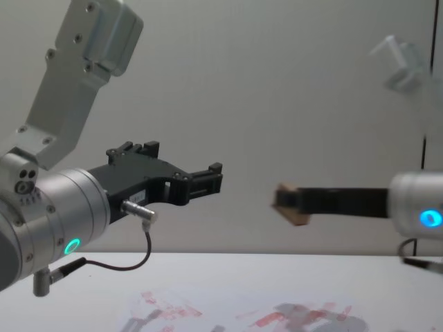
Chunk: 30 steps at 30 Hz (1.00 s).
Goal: Use the one hand to pick up the stamp and affix it onto the A4 paper.
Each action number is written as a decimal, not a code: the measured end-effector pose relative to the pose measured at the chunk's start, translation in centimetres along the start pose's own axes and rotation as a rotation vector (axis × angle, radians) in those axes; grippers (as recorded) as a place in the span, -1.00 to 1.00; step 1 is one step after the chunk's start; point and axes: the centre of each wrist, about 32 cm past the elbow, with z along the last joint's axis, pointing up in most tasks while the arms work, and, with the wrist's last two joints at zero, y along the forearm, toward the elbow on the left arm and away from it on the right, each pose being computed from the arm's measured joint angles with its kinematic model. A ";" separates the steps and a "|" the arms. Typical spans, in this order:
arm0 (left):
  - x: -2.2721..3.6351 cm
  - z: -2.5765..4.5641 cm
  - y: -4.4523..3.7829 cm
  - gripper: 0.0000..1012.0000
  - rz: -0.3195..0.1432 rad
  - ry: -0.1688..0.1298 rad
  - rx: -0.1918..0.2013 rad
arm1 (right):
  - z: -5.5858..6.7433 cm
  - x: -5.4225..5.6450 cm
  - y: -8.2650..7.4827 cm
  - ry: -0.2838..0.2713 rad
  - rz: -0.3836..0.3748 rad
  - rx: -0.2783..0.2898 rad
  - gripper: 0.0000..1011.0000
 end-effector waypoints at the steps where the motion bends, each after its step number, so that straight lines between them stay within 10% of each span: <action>1: 0.00 0.00 0.00 0.98 0.000 0.000 0.000 | 0.1 0.2 -0.3 0.004 -0.009 0.002 -0.56; 12: 0.00 0.00 0.00 0.98 0.000 0.000 0.000 | -0.4 2.6 -5.7 0.030 -0.140 -0.027 -0.56; 30: 0.00 0.00 0.00 0.98 0.000 0.000 0.000 | -1.3 3.7 -9.6 0.028 -0.205 -0.121 -0.56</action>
